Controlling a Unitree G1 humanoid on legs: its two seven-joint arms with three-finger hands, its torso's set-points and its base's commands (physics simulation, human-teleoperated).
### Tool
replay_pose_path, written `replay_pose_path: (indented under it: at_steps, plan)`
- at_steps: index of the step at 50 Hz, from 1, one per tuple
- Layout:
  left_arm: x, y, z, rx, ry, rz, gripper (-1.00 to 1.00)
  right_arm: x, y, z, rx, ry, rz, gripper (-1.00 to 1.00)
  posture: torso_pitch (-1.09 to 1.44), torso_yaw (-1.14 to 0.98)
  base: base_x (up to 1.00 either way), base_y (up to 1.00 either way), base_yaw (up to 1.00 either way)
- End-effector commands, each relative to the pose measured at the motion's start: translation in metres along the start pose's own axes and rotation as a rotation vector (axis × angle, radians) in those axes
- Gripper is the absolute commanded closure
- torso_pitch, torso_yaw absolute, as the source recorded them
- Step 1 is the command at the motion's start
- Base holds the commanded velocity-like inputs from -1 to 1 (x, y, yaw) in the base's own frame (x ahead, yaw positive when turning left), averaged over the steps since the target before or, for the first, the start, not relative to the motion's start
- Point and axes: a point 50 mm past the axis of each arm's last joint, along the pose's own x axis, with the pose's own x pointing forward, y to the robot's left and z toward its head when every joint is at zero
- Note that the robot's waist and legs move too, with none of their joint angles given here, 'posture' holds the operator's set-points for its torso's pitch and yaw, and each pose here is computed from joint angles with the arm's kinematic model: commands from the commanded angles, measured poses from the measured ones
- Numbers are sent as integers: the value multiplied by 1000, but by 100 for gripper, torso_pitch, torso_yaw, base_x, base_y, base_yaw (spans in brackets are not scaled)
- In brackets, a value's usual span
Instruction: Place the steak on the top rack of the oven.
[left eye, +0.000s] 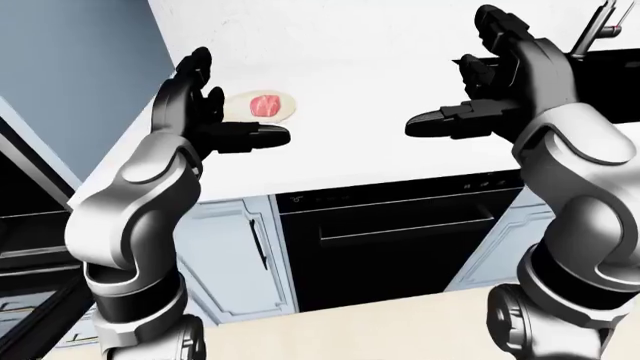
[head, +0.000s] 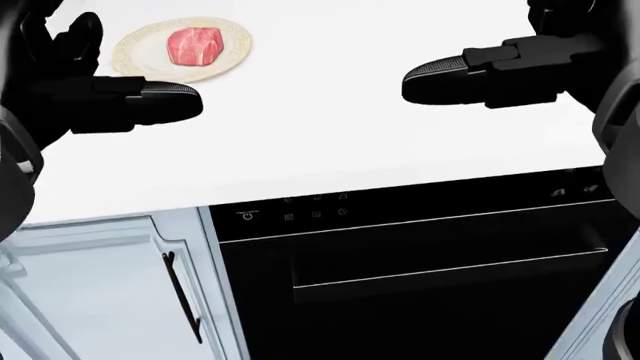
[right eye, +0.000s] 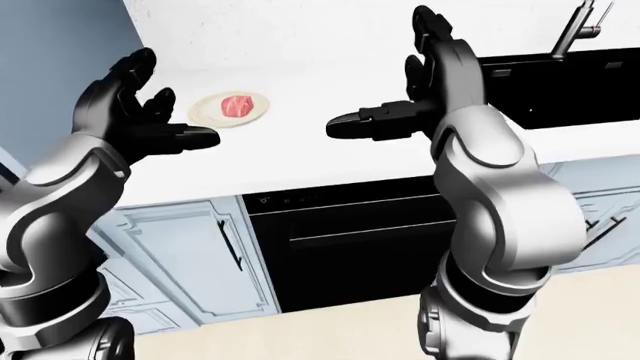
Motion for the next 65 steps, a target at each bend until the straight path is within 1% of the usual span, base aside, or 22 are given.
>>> replay_pose_path:
  at_steps: [1,27,33,36,55,65]
  plan:
    - [-5,5,21,-2,-106,28,-100,-3,3,15,-5,-88,14,-100,0,0,12,23,0]
    - [-4,6,23,-7,-113,30,-100,0,5,22,-8,-97,22,-100,0,0,12,25,0]
    - [-4,6,23,-7,-112,29,-100,2,5,22,-9,-97,21,-100,0,0,12,26,0]
    - [-4,7,22,-7,-111,31,-100,3,5,16,-7,-92,20,-100,0,0,12,24,0]
    - [-4,5,23,-8,-112,29,-100,3,6,16,-2,-92,21,-100,0,0,14,4,0]
    - [-5,8,23,-9,-110,35,-100,2,6,17,-6,-92,19,-100,0,0,15,0,0]
